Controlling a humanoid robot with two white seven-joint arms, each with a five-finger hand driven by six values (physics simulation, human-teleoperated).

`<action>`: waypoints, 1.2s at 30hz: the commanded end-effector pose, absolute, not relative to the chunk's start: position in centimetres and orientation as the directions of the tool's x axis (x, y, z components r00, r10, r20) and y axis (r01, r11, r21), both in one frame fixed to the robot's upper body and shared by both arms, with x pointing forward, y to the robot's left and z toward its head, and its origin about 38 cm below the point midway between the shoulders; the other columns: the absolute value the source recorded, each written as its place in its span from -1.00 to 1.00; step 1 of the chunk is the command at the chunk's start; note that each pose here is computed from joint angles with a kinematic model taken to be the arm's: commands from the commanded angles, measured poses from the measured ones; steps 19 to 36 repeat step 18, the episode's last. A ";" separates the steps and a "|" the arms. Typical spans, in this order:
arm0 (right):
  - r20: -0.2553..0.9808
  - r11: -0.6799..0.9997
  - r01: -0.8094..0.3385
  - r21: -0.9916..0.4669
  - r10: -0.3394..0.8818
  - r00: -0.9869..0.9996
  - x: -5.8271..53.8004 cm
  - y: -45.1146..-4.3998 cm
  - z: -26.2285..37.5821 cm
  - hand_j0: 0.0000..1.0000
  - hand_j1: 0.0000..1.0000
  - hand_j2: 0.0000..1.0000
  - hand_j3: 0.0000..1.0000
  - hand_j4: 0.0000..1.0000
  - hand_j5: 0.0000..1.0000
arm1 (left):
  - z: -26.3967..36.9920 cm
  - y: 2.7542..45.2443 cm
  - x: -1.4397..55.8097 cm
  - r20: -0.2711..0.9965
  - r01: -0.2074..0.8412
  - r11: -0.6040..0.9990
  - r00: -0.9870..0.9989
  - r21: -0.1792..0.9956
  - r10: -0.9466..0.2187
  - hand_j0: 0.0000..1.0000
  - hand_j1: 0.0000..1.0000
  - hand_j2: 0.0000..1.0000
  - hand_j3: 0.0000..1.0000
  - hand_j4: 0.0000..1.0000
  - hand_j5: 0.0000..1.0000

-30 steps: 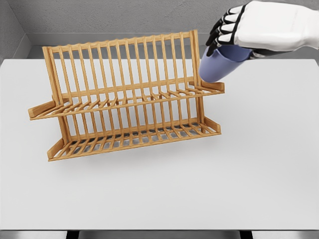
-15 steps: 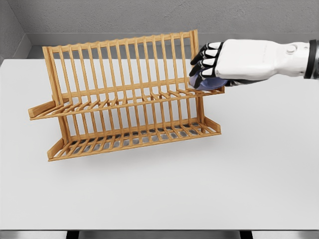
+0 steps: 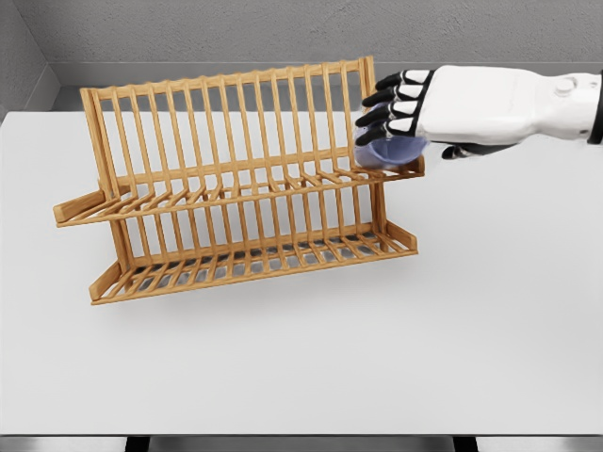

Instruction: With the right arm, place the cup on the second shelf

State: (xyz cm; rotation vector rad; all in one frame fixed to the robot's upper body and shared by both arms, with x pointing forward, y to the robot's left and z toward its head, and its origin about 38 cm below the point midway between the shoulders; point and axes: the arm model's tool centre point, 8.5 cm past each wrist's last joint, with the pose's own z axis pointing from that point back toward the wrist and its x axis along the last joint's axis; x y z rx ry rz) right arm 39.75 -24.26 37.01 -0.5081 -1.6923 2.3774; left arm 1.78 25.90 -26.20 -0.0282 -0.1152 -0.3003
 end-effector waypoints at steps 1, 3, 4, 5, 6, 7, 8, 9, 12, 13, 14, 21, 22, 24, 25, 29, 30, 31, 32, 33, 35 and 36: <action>-0.212 -0.306 0.097 -0.947 0.368 -0.905 39.7 -25.3 39.3 1.00 1.00 1.00 1.00 1.00 1.00 | -26.2 25.9 1.8 0.118 0.297 0.955 0.949 -0.011 -0.293 1.00 1.00 1.00 1.00 1.00 1.00; -0.266 -0.267 0.164 -0.950 0.410 -0.872 39.3 -26.8 42.4 1.00 1.00 1.00 1.00 1.00 1.00 | -26.2 25.9 1.8 0.118 0.297 0.955 0.949 -0.011 -0.293 1.00 1.00 1.00 1.00 1.00 1.00; -0.277 -0.266 0.175 -0.948 0.423 -0.863 39.1 -27.4 43.0 1.00 1.00 1.00 1.00 1.00 1.00 | -26.2 25.9 1.8 0.117 0.296 0.955 0.949 -0.011 -0.293 1.00 1.00 1.00 1.00 1.00 1.00; -0.305 -0.261 0.203 -0.944 0.451 -0.839 38.7 -28.6 44.5 1.00 1.00 1.00 1.00 1.00 1.00 | -26.2 25.9 1.7 0.115 0.296 0.955 0.949 -0.011 -0.293 1.00 1.00 1.00 1.00 1.00 1.00; -0.324 -0.264 0.219 -0.939 0.474 -0.819 38.3 -29.6 45.4 1.00 1.00 1.00 1.00 1.00 1.00 | -26.2 25.9 1.7 0.115 0.296 0.955 0.949 -0.011 -0.293 1.00 1.00 1.00 1.00 1.00 1.00; -0.343 -0.253 0.243 -0.936 0.508 -0.790 37.7 -31.1 46.6 1.00 1.00 1.00 1.00 1.00 1.00 | -26.2 25.9 1.7 0.115 0.296 0.955 0.949 -0.011 -0.293 1.00 1.00 1.00 1.00 1.00 1.00; -0.322 -0.232 0.231 -0.945 0.535 -0.781 37.6 -32.2 46.2 1.00 1.00 1.00 1.00 1.00 1.00 | -26.2 25.9 1.8 0.117 0.296 0.955 0.949 -0.011 -0.293 1.00 1.00 1.00 1.00 1.00 1.00; -0.288 -0.226 0.192 -0.955 0.550 -0.784 37.6 -32.8 44.6 1.00 1.00 1.00 1.00 1.00 1.00 | -26.2 25.9 1.8 0.118 0.297 0.955 0.949 -0.011 -0.293 1.00 1.00 1.00 1.00 1.00 1.00; -0.118 -0.060 0.104 -0.993 0.627 -0.770 37.3 -35.4 39.1 1.00 1.00 1.00 1.00 1.00 1.00 | -26.2 25.9 1.8 0.117 0.296 0.955 0.949 -0.011 -0.293 1.00 1.00 1.00 1.00 1.00 1.00; -0.069 0.000 0.089 -0.996 0.629 -0.774 37.3 -35.3 37.8 1.00 1.00 1.00 1.00 1.00 1.00 | -26.2 25.9 1.8 0.118 0.297 0.955 0.949 -0.011 -0.293 1.00 1.00 1.00 1.00 1.00 1.00; -0.027 0.006 0.039 -0.999 0.631 -0.775 37.2 -35.3 35.8 1.00 1.00 1.00 1.00 1.00 1.00 | -26.2 25.9 1.8 0.118 0.297 0.955 0.949 -0.011 -0.293 1.00 1.00 1.00 1.00 1.00 1.00; 0.044 0.068 -0.003 -0.998 0.615 -0.788 37.4 -34.1 33.2 1.00 1.00 1.00 1.00 1.00 1.00 | -26.2 25.9 1.8 0.117 0.296 0.955 0.949 -0.011 -0.293 1.00 1.00 1.00 1.00 1.00 1.00; 0.044 0.068 -0.003 -0.998 0.615 -0.788 37.4 -34.1 33.2 1.00 1.00 1.00 1.00 1.00 1.00 | -26.2 25.9 1.8 0.117 0.296 0.955 0.949 -0.011 -0.293 1.00 1.00 1.00 1.00 1.00 1.00; 0.044 0.068 -0.003 -0.998 0.615 -0.788 37.4 -34.1 33.2 1.00 1.00 1.00 1.00 1.00 1.00 | -26.2 25.9 1.8 0.117 0.296 0.955 0.949 -0.011 -0.293 1.00 1.00 1.00 1.00 1.00 1.00; 0.044 0.068 -0.003 -0.998 0.615 -0.788 37.4 -34.1 33.2 1.00 1.00 1.00 1.00 1.00 1.00 | -26.2 25.9 1.8 0.117 0.296 0.955 0.949 -0.011 -0.293 1.00 1.00 1.00 1.00 1.00 1.00; 0.044 0.068 -0.003 -0.998 0.615 -0.788 37.4 -34.1 33.2 1.00 1.00 1.00 1.00 1.00 1.00 | -26.2 25.9 1.8 0.117 0.296 0.955 0.949 -0.011 -0.293 1.00 1.00 1.00 1.00 1.00 1.00; 0.044 0.068 -0.003 -0.998 0.615 -0.788 37.4 -34.1 33.2 1.00 1.00 1.00 1.00 1.00 1.00 | -26.2 25.9 1.8 0.117 0.296 0.955 0.949 -0.011 -0.293 1.00 1.00 1.00 1.00 1.00 1.00; 0.044 0.068 -0.003 -0.998 0.615 -0.788 37.4 -34.1 33.2 1.00 1.00 1.00 1.00 1.00 1.00 | -26.2 25.9 1.8 0.117 0.296 0.955 0.949 -0.011 -0.293 1.00 1.00 1.00 1.00 1.00 1.00; 0.044 0.068 -0.003 -0.998 0.615 -0.788 37.4 -34.1 33.2 1.00 1.00 1.00 1.00 1.00 1.00 | -26.2 25.9 1.8 0.117 0.296 0.955 0.949 -0.011 -0.293 1.00 1.00 1.00 1.00 1.00 1.00; 0.044 0.068 -0.003 -0.998 0.615 -0.788 37.4 -34.1 33.2 1.00 1.00 1.00 1.00 1.00 1.00 | -26.2 25.9 1.8 0.117 0.296 0.955 0.949 -0.011 -0.293 1.00 1.00 1.00 1.00 1.00 1.00; 0.044 0.068 -0.003 -0.998 0.615 -0.788 37.4 -34.1 33.2 1.00 1.00 1.00 1.00 1.00 1.00 | -26.2 25.9 1.8 0.117 0.296 0.955 0.949 -0.011 -0.293 1.00 1.00 1.00 1.00 1.00 1.00; 0.044 0.068 -0.003 -0.998 0.615 -0.788 37.4 -34.1 33.2 1.00 1.00 1.00 1.00 1.00 1.00 | -26.2 25.9 1.8 0.117 0.296 0.955 0.949 -0.011 -0.293 1.00 1.00 1.00 1.00 1.00 1.00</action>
